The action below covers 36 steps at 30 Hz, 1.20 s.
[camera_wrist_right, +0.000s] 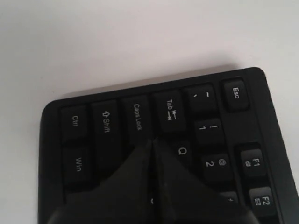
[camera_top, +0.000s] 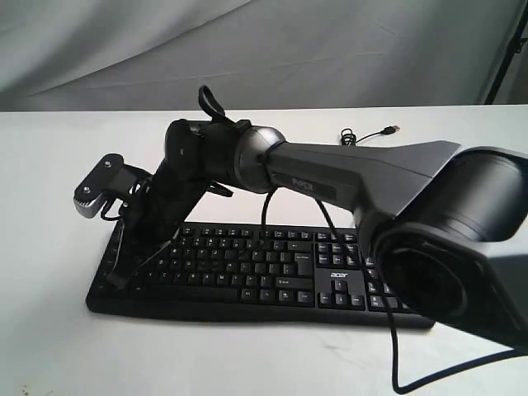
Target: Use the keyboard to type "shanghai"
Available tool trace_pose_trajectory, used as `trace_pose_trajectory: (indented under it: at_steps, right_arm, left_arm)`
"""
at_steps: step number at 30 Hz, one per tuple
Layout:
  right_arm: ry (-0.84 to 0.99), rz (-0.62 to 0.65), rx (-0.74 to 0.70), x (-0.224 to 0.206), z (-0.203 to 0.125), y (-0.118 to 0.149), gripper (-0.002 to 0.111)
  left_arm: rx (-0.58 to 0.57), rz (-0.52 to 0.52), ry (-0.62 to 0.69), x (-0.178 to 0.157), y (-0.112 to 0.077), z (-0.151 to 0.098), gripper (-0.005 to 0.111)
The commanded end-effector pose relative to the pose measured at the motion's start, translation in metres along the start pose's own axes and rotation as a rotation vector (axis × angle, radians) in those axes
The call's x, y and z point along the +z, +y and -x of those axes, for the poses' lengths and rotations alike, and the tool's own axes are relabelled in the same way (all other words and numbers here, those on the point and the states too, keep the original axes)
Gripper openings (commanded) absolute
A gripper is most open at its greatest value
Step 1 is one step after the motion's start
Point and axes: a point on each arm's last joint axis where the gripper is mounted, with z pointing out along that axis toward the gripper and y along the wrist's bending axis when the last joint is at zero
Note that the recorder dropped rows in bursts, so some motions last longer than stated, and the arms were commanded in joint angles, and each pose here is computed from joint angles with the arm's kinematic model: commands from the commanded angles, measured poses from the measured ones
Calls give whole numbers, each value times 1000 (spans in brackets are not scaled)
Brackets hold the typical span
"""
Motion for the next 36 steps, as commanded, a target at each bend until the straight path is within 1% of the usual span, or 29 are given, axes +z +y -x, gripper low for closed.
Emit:
trace_pose_trajectory:
  at_steps: [1, 8, 20, 25, 30, 32, 36]
  right_arm:
    - [3, 5, -5, 0, 2, 3, 0]
    - [16, 12, -2, 5, -2, 2, 0]
    - [22, 20, -1, 3, -1, 3, 0]
    - [13, -44, -48, -32, 14, 3, 0]
    - [95, -105, -52, -73, 16, 5, 0]
    - [111, -124, -38, -82, 9, 6, 0]
    - [99, -140, 36, -89, -20, 8, 0]
  left_arm:
    - [-4, -7, -6, 0, 0, 0, 0]
    - [-4, -7, -6, 0, 0, 0, 0]
    - [-4, -7, -6, 0, 0, 0, 0]
    - [-4, -7, -6, 0, 0, 0, 0]
    - [-4, -7, -6, 0, 0, 0, 0]
    - [-4, -7, -6, 0, 0, 0, 0]
    - [-4, -7, -6, 0, 0, 0, 0]
